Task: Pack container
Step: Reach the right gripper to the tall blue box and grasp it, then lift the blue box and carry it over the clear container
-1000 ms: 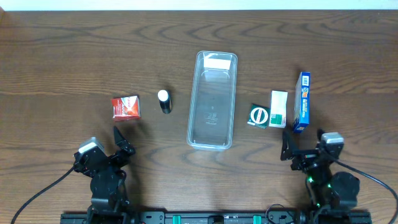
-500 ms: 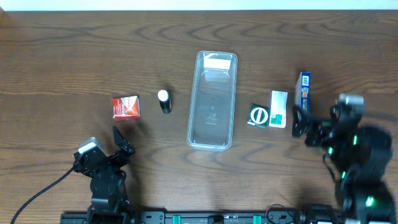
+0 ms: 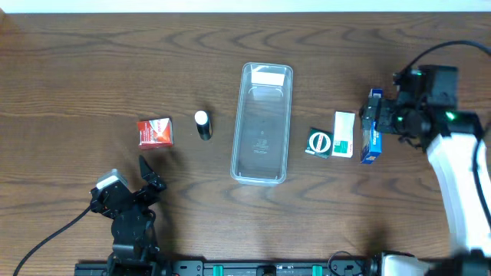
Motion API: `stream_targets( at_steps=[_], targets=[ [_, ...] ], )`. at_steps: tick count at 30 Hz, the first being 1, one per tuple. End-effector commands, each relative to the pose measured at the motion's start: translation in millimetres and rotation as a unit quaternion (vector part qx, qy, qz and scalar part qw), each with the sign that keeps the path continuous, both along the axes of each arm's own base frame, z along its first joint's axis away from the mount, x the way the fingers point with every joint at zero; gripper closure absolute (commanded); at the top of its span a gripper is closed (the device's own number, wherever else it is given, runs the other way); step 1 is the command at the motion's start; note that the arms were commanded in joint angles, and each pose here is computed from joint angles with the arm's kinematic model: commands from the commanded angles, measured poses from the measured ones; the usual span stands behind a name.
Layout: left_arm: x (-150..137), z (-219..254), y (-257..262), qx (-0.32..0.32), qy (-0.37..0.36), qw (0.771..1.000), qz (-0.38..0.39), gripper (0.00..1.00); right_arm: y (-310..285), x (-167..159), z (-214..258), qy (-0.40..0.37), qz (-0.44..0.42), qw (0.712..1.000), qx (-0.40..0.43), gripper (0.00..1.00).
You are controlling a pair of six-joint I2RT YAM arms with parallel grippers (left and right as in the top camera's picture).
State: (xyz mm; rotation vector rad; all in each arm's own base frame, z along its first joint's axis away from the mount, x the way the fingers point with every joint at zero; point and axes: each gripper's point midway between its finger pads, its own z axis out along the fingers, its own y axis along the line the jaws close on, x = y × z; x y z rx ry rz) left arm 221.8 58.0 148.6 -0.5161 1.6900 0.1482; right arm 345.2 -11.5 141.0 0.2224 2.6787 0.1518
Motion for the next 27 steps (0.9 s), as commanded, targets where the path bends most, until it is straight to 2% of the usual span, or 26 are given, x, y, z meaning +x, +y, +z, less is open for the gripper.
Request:
stream_targets(
  at_steps=[1, 8, 10, 20, 27],
  targets=[
    [-0.9, -11.2, 3.0, 0.005, 0.013, 1.000, 0.008, 0.02, -10.9, 1.1, -14.5, 0.028, -0.026, 0.999, -0.014, 0.01],
    [-0.9, -11.2, 3.0, 0.005, 0.013, 1.000, 0.008, 0.02, -13.4, 0.0, -38.6, 0.060, -0.022, 0.998, -0.022, 0.02],
    [-0.9, -11.2, 3.0, 0.005, 0.013, 1.000, 0.008, 0.02, -18.2, -1.1, -46.5, 0.070, -0.028, 0.997, -0.034, 0.08],
    [-0.9, -11.2, 3.0, 0.005, 0.013, 1.000, 0.008, 0.02, -20.7, 4.5, -87.3, 0.109, -0.057, 0.992, -0.025, 0.57],
    [-0.9, -11.2, 3.0, 0.005, 0.013, 1.000, 0.008, 0.02, -20.1, 13.3, -69.4, 0.073, -0.056, 0.995, -0.024, 0.68]
  ],
)
